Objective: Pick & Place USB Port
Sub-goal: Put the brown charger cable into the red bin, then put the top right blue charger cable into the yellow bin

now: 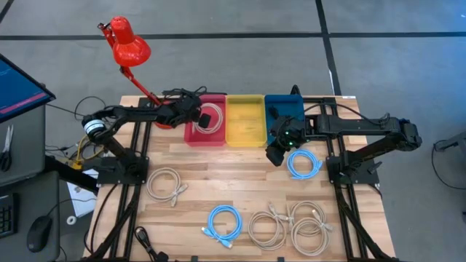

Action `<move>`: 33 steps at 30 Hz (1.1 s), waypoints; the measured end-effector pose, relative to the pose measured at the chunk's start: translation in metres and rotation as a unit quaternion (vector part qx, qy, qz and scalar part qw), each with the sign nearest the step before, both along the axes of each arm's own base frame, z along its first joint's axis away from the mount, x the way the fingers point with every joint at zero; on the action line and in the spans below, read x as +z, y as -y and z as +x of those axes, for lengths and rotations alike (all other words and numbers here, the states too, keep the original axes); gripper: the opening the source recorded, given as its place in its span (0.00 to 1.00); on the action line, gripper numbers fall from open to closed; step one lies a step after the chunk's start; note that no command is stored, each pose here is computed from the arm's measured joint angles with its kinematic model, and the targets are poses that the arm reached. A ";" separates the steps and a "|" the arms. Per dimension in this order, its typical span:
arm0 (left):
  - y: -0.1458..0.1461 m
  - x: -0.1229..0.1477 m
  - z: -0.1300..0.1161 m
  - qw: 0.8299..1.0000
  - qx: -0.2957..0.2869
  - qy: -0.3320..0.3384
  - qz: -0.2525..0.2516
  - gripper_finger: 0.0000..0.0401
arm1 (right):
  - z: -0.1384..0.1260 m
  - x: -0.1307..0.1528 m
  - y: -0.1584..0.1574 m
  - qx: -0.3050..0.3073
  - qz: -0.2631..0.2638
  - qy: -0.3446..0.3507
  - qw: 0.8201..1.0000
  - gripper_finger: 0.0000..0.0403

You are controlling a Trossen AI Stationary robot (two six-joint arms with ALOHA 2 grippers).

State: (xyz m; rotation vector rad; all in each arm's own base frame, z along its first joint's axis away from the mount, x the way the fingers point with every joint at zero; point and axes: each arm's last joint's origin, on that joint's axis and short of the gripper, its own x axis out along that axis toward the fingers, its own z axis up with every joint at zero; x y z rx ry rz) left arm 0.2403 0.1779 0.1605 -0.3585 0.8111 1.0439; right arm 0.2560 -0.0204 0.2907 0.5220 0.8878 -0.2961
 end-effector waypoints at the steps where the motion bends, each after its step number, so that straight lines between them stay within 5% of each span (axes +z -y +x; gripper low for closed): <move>1: 0.000 0.000 0.000 1.000 0.003 -0.001 0.004 0.09 | 0.000 0.000 0.000 0.000 0.000 0.000 1.000 0.18; 9: -0.001 0.001 0.000 1.000 0.005 0.001 0.010 0.23 | 0.000 0.000 0.000 0.000 0.000 0.000 1.000 0.18; 19: 0.001 0.006 0.002 0.999 -0.018 0.028 -0.003 0.27 | 0.000 0.000 0.000 0.001 0.000 0.000 1.000 0.18; 25: 0.016 0.038 0.002 0.992 -0.091 0.085 0.007 0.21 | 0.000 0.000 0.000 0.010 -0.008 0.000 1.000 0.18; 33: 0.066 0.106 -0.008 0.960 -0.200 0.178 0.082 0.06 | 0.000 0.000 0.000 0.011 -0.008 0.000 1.000 0.18</move>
